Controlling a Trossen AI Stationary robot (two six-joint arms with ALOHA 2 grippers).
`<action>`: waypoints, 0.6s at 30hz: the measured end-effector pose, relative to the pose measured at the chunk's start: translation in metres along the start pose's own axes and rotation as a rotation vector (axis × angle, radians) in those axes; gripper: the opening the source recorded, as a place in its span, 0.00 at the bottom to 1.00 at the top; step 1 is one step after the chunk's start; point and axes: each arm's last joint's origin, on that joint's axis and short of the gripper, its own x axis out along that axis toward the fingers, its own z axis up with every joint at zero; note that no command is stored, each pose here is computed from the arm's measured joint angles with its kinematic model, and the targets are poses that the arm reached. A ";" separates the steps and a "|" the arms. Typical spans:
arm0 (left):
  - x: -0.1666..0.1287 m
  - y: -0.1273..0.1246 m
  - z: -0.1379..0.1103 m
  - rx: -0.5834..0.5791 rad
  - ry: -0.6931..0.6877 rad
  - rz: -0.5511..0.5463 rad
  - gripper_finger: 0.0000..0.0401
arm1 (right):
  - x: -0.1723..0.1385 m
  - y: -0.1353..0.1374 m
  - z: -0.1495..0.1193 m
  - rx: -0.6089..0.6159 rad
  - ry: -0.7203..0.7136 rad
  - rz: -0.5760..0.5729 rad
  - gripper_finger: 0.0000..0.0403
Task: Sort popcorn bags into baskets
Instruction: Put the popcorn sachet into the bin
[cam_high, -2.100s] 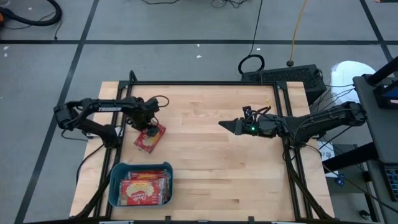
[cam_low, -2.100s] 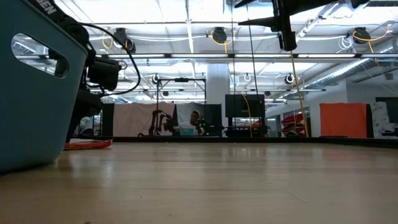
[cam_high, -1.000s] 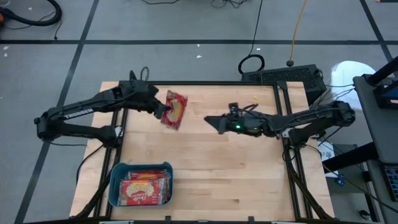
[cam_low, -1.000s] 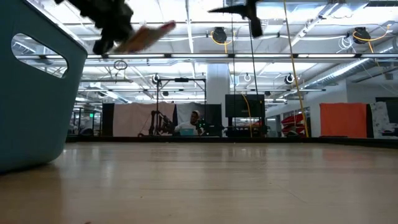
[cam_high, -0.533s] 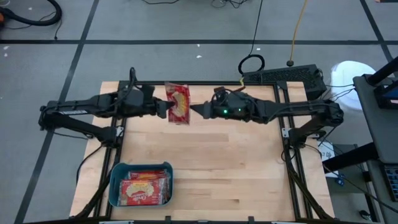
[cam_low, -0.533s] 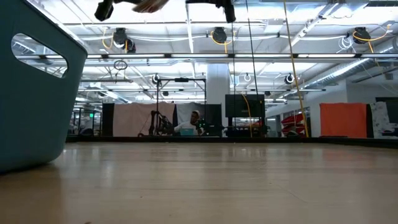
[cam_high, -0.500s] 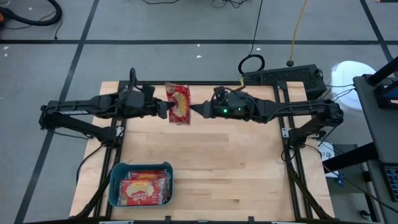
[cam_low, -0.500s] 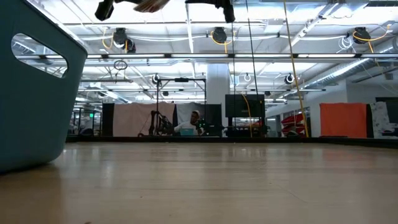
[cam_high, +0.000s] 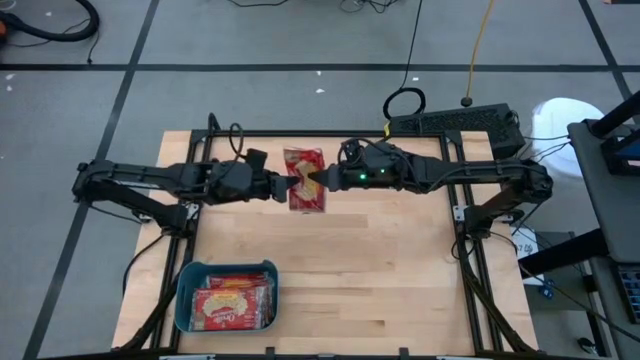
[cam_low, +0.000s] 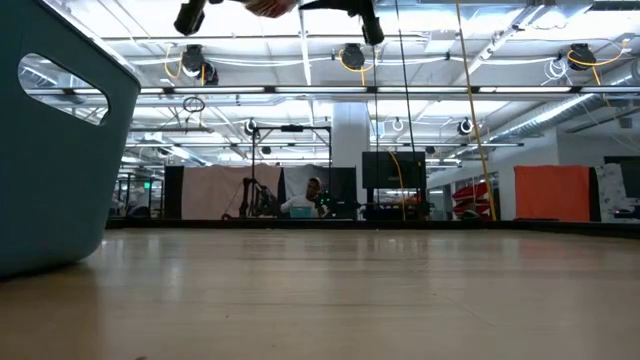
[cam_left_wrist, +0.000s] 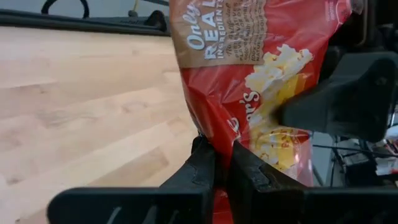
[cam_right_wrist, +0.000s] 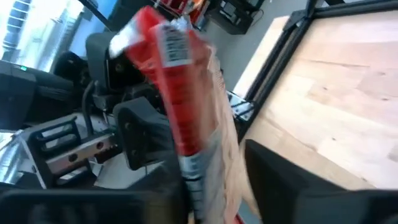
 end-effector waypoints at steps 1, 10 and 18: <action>0.000 0.000 0.000 -0.004 0.002 -0.001 0.06 | 0.000 -0.001 -0.001 -0.002 0.006 -0.009 0.26; -0.021 -0.007 0.010 0.168 0.049 -0.167 0.28 | -0.004 0.001 0.008 0.037 0.113 0.096 0.06; -0.070 -0.011 0.031 0.365 -0.091 -0.324 0.61 | -0.013 0.002 0.018 0.122 0.280 0.207 0.02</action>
